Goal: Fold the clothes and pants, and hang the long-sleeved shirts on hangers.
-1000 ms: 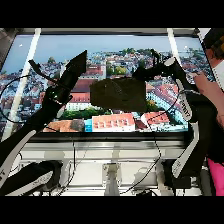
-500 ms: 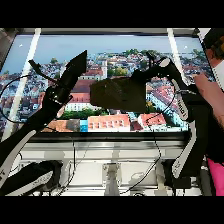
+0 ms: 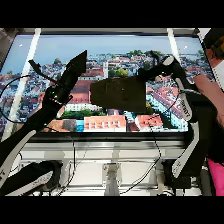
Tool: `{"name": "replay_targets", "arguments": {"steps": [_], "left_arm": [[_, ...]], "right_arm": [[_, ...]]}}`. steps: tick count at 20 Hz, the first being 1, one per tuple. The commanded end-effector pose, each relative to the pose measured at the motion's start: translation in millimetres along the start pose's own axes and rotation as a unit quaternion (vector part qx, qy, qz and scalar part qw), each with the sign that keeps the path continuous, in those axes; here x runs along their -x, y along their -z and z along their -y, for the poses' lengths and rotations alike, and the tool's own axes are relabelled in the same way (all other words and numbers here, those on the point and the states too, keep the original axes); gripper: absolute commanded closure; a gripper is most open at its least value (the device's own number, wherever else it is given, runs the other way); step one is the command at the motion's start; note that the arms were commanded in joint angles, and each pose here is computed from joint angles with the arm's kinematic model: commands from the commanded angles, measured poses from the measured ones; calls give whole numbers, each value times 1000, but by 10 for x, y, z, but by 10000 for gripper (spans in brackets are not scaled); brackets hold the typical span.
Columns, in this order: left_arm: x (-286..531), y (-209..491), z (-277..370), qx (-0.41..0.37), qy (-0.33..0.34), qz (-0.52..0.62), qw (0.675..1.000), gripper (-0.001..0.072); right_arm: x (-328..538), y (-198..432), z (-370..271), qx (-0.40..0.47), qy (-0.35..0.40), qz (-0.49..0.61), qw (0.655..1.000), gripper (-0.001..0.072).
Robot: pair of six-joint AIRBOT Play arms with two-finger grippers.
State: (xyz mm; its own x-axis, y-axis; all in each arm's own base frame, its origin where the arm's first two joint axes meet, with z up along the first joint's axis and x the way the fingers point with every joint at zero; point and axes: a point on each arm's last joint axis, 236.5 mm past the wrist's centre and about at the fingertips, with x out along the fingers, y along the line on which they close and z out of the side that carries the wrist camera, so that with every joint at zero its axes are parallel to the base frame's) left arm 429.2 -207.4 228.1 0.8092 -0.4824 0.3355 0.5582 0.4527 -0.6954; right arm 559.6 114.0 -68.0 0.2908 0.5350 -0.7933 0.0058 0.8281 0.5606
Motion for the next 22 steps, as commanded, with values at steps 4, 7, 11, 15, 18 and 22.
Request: {"name": "replay_targets", "arguments": {"steps": [4, 7, 11, 15, 18, 22], "left_arm": [[-1, 0, 5, 0, 0, 0, 1000, 50], [-1, -2, 4, 0, 0, 0, 1000, 50], [-1, -2, 4, 0, 0, 0, 1000, 50], [-1, -2, 4, 0, 0, 0, 1000, 50], [-1, -2, 4, 0, 0, 0, 1000, 50], [-1, -2, 4, 0, 0, 0, 1000, 50]], "right_arm": [[309, -170, 308, -68, 14, 28, 997, 412], [428, -152, 342, -40, 37, 13, 998, 90], [583, 209, 493, -43, 63, -72, 994, 88], [451, 689, 425, -87, 9, -182, 979, 33], [334, 845, 398, -93, -14, -218, 971, 25], [255, 874, 468, -86, -14, -223, 971, 26]]}}
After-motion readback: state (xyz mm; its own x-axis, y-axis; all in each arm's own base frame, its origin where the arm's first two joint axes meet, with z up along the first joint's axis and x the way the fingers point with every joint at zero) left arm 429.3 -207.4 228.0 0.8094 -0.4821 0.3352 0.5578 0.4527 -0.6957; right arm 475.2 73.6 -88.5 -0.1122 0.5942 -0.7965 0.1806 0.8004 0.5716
